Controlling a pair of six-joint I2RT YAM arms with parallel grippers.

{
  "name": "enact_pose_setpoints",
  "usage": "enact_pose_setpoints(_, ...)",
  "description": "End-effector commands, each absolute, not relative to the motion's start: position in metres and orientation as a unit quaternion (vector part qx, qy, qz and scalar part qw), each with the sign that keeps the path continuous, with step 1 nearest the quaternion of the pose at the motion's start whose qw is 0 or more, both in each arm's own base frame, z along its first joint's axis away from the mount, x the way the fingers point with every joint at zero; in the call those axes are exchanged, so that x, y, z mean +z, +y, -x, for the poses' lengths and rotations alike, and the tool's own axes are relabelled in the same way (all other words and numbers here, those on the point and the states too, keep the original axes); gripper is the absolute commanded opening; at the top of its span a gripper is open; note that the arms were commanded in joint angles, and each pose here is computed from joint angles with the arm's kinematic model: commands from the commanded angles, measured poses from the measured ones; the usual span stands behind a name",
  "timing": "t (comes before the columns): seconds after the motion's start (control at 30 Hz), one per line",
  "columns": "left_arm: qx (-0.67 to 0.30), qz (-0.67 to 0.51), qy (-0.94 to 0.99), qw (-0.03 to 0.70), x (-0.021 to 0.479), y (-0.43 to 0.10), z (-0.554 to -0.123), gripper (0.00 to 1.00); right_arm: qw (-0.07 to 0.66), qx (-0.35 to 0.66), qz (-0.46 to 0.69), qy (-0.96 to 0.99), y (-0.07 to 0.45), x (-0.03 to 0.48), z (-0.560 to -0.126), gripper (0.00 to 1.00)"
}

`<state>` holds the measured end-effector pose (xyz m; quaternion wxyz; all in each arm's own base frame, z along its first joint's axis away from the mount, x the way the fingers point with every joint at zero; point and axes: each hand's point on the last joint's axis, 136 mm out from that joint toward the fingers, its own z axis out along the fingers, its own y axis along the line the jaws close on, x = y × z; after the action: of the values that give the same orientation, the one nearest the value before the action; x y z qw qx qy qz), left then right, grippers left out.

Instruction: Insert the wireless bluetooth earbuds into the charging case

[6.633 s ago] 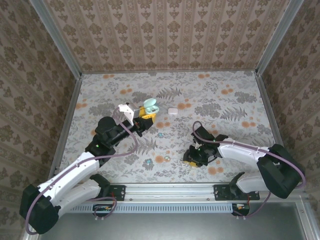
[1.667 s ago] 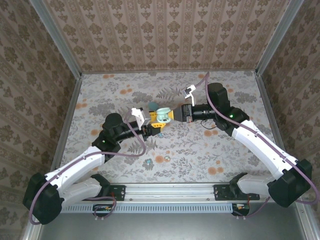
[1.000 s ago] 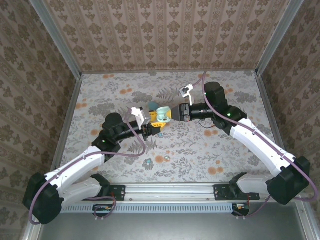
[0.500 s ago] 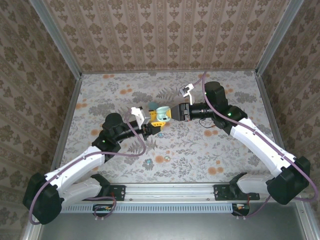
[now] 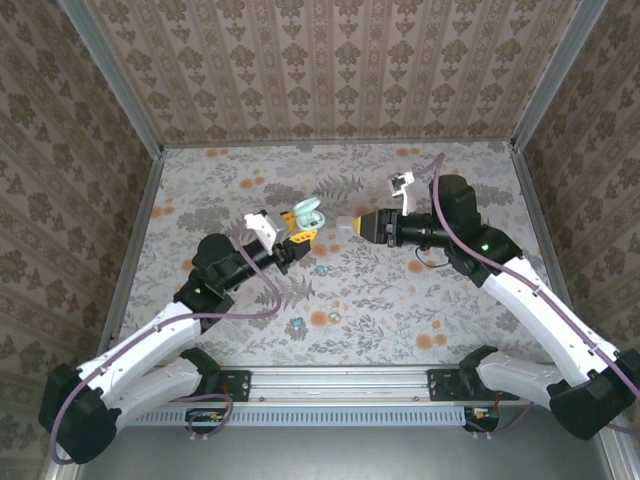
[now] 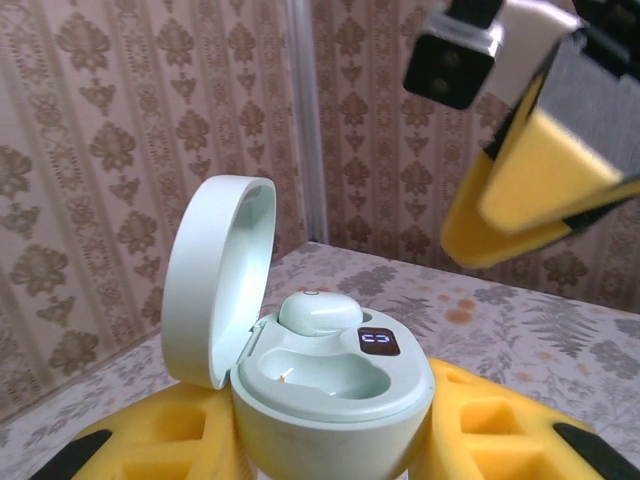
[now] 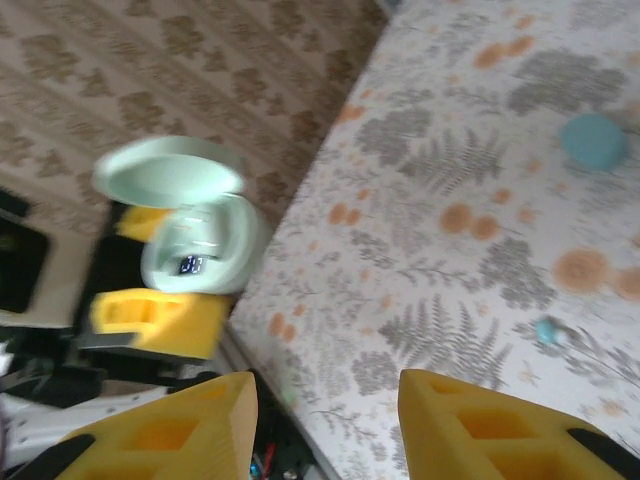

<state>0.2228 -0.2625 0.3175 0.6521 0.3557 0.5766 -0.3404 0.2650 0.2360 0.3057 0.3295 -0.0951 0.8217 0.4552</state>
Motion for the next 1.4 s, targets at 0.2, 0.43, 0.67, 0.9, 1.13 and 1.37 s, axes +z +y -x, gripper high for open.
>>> enact_pose_setpoints(0.2,-0.287,-0.312,0.594,0.684,0.324,-0.231,-0.228,0.18,0.119,0.360,0.043,0.924,0.239,0.152,-0.254,0.43)
enact_pose_setpoints(0.43,-0.288,-0.307,0.592,0.687,0.333,-0.221,-0.219,0.18,0.035,0.299,0.094,0.949,0.265,0.099,-0.244,0.45)
enact_pose_setpoints(0.67,-0.287,-0.309,0.590,0.689,0.338,-0.219,-0.216,0.18,0.019,0.274,0.127,0.953,0.282,0.084,-0.249,0.46)
enact_pose_setpoints(0.9,-0.286,-0.304,0.583,0.697,0.350,-0.218,-0.219,0.18,0.002,0.269,0.149,0.951,0.287,0.076,-0.248,0.48)
enact_pose_setpoints(1.13,-0.288,-0.294,0.585,0.698,0.357,-0.213,-0.216,0.18,-0.007,0.267,0.174,0.948,0.290,0.071,-0.248,0.50)
enact_pose_setpoints(1.37,-0.277,-0.287,0.590,0.702,0.354,-0.205,-0.214,0.19,-0.042,0.267,0.192,0.944,0.300,0.063,-0.242,0.50)
